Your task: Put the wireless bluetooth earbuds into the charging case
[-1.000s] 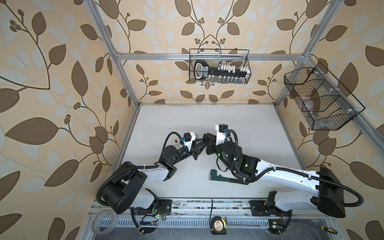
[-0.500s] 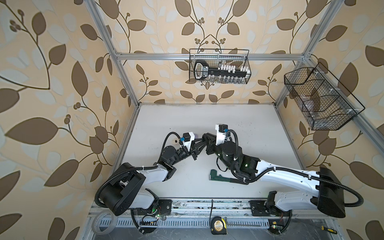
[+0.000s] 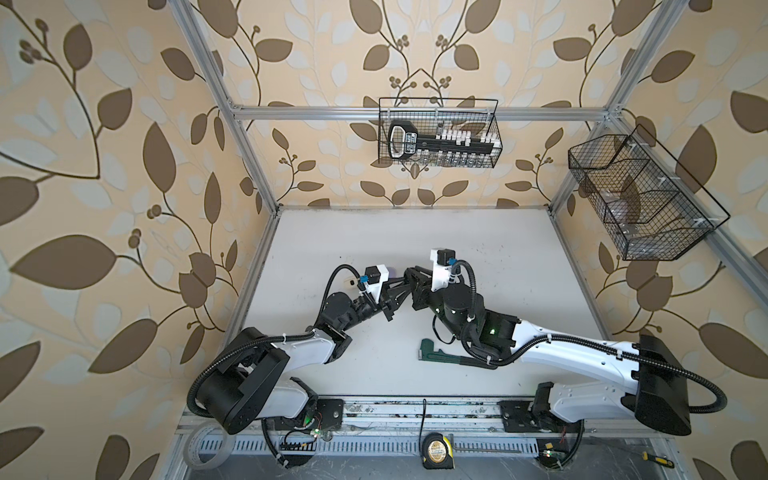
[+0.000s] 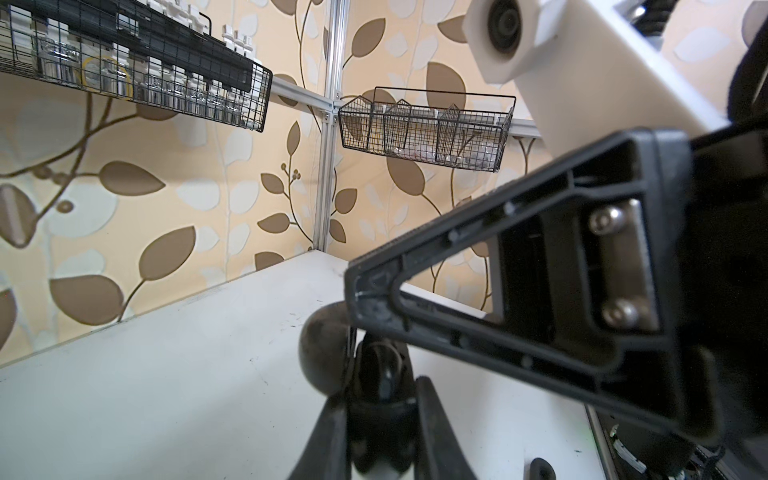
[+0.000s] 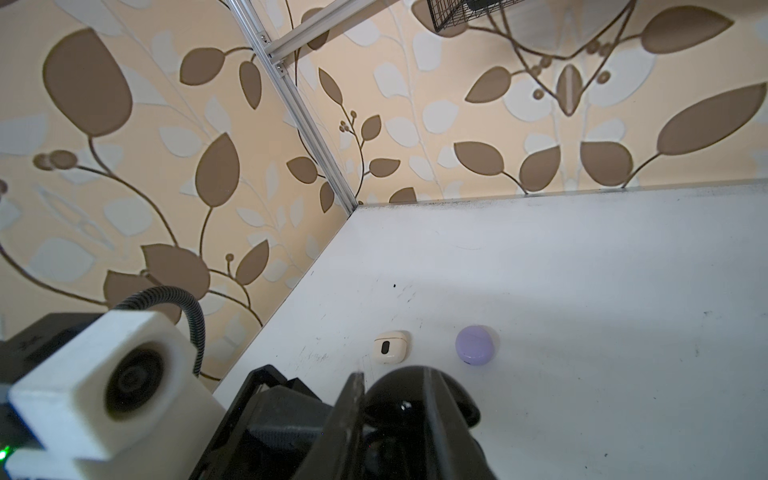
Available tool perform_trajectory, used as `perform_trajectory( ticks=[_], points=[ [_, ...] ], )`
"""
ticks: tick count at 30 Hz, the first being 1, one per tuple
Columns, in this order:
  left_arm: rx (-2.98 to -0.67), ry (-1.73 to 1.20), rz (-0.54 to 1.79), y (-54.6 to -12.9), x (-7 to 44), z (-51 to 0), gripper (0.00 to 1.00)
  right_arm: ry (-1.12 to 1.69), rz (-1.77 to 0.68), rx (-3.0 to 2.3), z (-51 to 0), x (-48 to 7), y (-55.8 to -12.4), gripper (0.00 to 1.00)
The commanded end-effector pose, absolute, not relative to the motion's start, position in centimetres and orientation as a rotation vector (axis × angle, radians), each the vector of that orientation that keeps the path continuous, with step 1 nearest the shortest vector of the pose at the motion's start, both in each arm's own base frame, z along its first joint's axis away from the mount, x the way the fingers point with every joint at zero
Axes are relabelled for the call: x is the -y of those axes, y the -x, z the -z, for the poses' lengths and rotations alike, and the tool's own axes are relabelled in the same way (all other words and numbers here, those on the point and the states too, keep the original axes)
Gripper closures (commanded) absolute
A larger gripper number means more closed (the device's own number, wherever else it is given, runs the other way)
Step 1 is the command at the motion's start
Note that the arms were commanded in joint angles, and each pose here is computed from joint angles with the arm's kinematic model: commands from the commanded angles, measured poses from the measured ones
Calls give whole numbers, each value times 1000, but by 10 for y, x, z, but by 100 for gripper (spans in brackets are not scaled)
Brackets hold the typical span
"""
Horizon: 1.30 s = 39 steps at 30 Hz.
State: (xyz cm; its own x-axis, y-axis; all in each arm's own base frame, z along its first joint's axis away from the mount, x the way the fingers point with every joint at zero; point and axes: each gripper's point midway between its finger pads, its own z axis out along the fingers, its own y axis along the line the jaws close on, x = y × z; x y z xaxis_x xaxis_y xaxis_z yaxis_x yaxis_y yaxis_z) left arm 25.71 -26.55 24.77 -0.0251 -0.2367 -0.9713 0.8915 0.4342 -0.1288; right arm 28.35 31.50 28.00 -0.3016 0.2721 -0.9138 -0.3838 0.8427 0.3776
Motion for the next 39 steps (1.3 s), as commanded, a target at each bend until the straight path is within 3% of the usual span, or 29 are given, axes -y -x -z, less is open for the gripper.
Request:
perform_trajectory(
  ticks=[1,6,16,25,39],
  points=[
    [-1118,-674,1015,-242,259,-286,100,101,-618,-1792,-271,-313,-280,73],
    [-1114,-688,1013,-241,260,-285,100,109,-627,-1779,-283,-308,-276,72],
    [-1063,-829,1042,-221,269,-279,100,83,-568,-1723,-311,-243,-259,54],
    [-1006,-944,1111,-201,276,-281,100,157,-620,-1789,-266,-231,-291,55],
    [-1001,-950,1117,-200,276,-282,100,267,-768,-1771,-262,-270,-289,57]
  ],
)
